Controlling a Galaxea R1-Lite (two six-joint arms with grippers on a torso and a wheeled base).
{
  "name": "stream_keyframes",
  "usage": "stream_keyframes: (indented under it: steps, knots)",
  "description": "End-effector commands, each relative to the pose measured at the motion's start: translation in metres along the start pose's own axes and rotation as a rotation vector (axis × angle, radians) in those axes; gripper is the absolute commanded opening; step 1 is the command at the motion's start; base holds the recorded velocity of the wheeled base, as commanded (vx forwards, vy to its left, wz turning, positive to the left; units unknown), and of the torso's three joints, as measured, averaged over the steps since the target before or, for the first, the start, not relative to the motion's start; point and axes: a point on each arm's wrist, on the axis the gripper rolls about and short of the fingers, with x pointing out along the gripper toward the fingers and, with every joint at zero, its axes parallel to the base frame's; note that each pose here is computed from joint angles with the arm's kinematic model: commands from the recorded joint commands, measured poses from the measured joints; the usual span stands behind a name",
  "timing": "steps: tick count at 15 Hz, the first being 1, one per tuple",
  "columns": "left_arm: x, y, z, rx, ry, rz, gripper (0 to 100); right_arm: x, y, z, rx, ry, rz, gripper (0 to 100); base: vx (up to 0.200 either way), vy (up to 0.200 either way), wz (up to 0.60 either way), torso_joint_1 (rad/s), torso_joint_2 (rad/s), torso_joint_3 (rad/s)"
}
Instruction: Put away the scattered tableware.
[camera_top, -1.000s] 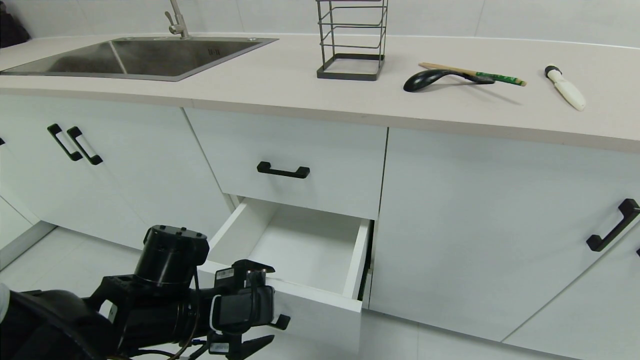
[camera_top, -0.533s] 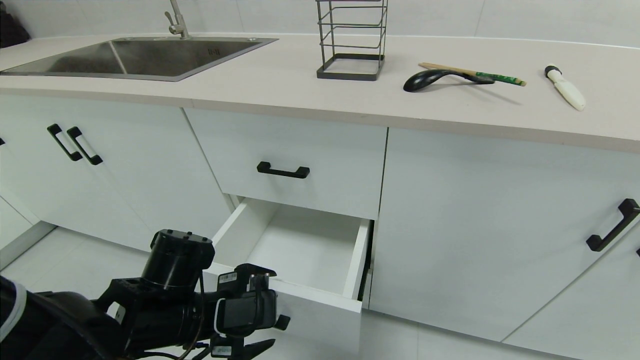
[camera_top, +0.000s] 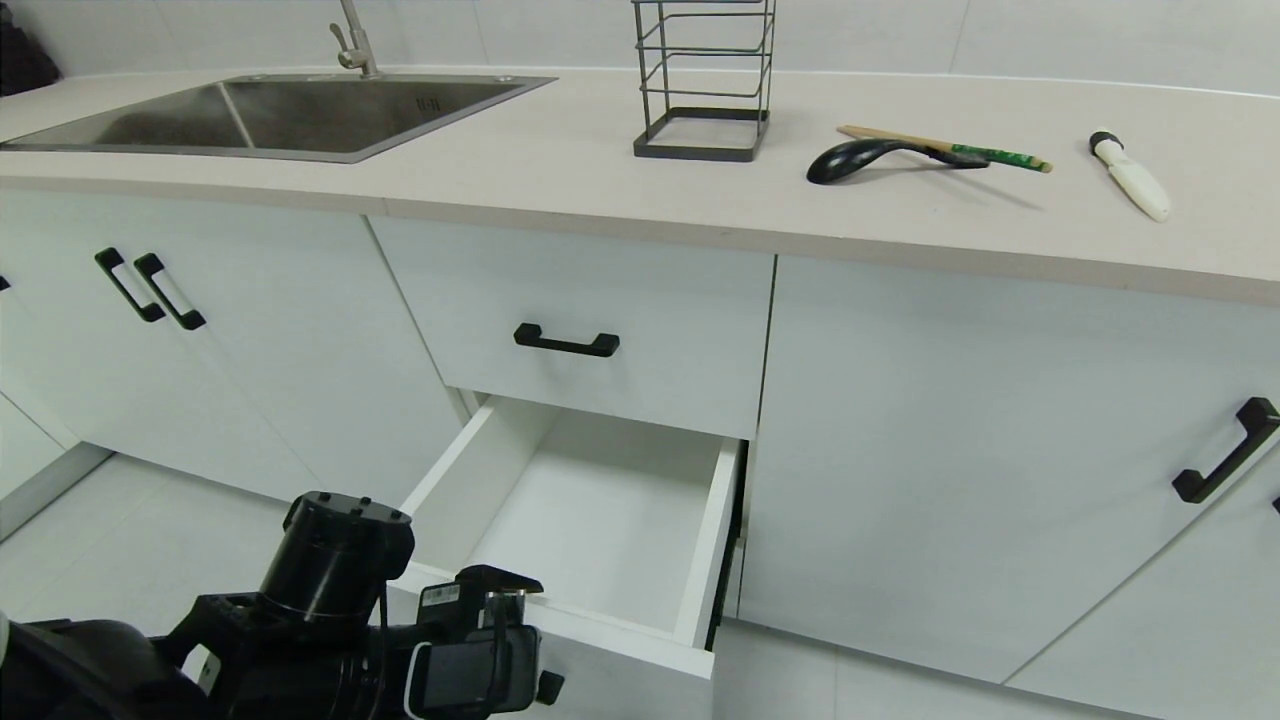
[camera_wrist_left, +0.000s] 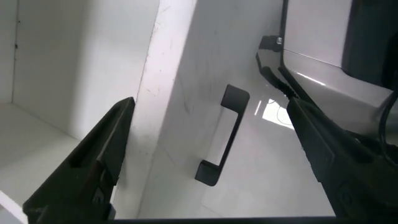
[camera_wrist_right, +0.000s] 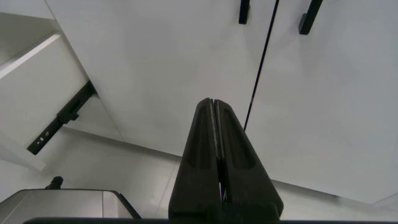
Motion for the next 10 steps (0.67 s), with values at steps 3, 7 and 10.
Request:
stream_keyframes:
  steps: [3,7,10]
  knots:
    - [0.0,0.003,0.002,-0.014,-0.01,0.019,100,0.0,0.0,0.0,-0.001,0.001,0.001,0,0.0,0.0,0.0,0.0,0.0,0.0]
    - [-0.007,0.012,0.01,-0.036,-0.068,0.057,100,0.0,0.0,0.0,-0.001,0.001,0.001,0,0.0,0.0,0.0,0.0,0.0,0.0]
    - [-0.027,0.029,0.049,-0.127,-0.24,0.118,100,0.0,0.0,0.0,-0.001,0.001,0.001,0,0.0,0.0,0.0,0.0,0.0,0.0]
